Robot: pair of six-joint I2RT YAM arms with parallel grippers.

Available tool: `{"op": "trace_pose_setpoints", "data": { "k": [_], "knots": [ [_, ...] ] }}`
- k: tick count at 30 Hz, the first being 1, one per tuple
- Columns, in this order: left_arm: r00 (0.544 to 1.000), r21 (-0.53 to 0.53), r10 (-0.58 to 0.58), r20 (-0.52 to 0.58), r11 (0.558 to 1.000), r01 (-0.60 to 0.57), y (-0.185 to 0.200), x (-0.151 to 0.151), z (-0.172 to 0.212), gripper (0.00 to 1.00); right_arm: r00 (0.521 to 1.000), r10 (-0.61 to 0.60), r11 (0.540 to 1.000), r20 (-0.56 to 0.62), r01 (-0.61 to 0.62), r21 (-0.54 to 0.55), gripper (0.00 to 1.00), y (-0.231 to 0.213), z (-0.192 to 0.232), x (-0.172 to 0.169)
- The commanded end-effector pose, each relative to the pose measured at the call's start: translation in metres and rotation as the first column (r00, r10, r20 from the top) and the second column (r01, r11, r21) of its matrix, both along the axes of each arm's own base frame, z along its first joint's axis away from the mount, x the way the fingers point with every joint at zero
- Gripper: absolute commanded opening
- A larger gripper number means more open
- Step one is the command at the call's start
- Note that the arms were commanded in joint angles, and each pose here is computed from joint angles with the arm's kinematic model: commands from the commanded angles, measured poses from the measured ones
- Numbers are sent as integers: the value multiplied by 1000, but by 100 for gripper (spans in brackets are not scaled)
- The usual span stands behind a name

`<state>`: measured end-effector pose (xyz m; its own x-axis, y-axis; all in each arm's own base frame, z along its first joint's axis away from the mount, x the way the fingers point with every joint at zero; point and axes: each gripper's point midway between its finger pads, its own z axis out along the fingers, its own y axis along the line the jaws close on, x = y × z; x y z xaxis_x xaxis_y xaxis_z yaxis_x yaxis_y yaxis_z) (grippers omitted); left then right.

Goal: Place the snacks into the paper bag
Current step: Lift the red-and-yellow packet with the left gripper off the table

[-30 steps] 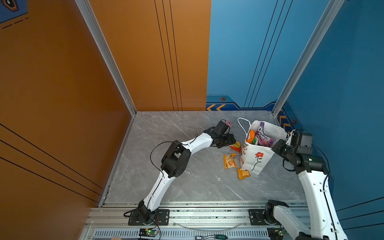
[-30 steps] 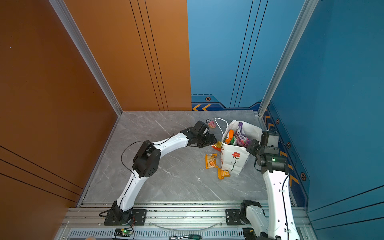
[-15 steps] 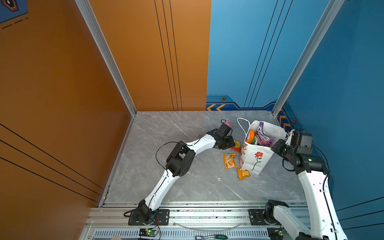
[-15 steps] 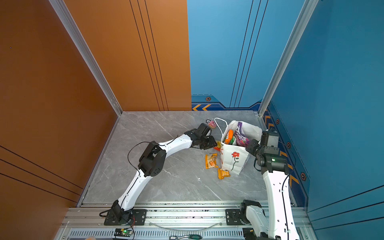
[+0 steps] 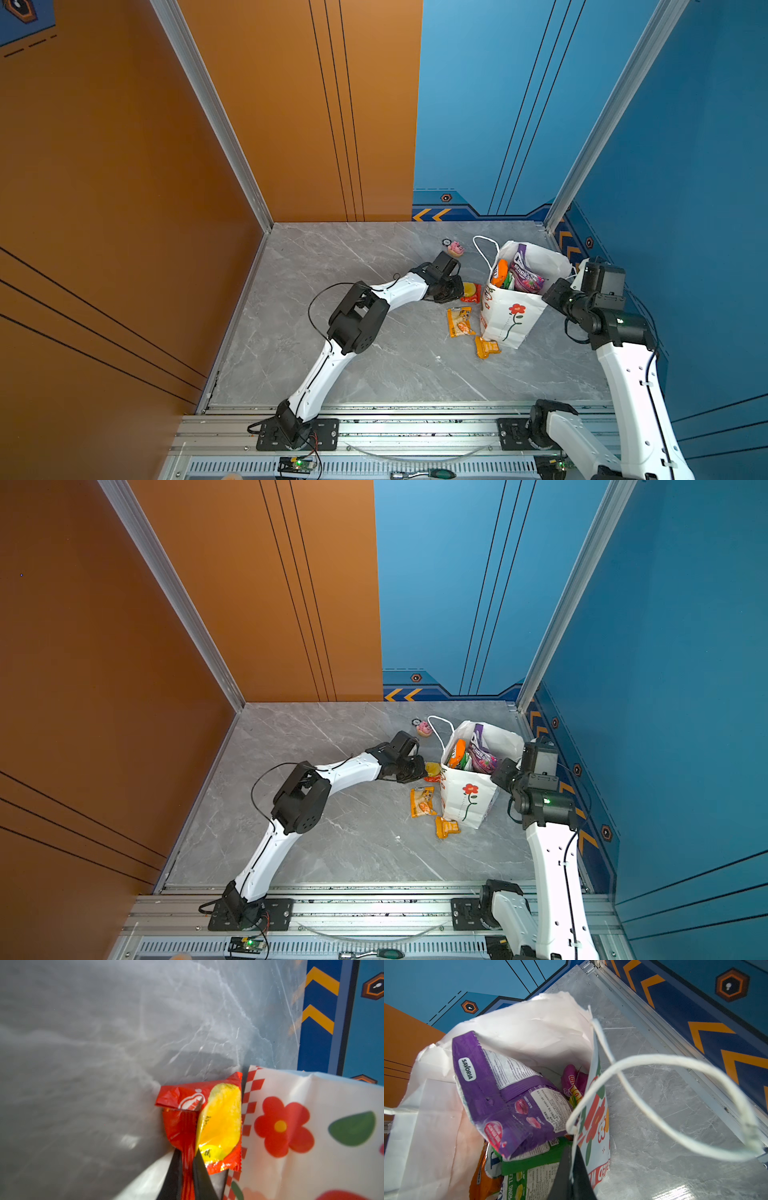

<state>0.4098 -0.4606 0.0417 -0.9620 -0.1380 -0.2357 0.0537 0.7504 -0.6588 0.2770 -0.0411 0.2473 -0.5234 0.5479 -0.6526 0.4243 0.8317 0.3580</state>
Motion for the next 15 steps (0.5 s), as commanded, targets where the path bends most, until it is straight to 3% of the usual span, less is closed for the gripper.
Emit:
{"op": "trace_pose_setpoints", "data": {
  "k": [1, 15],
  "knots": [
    [998, 25, 43, 47, 999, -44, 22, 7, 13, 4, 999, 7, 1000, 40, -7, 0, 0, 2, 8, 2],
    [967, 50, 119, 226, 990, -134, 94, 5, 37, 0, 1000, 5, 1000, 25, -5, -1, 0, 2, 8, 4]
  ]
}}
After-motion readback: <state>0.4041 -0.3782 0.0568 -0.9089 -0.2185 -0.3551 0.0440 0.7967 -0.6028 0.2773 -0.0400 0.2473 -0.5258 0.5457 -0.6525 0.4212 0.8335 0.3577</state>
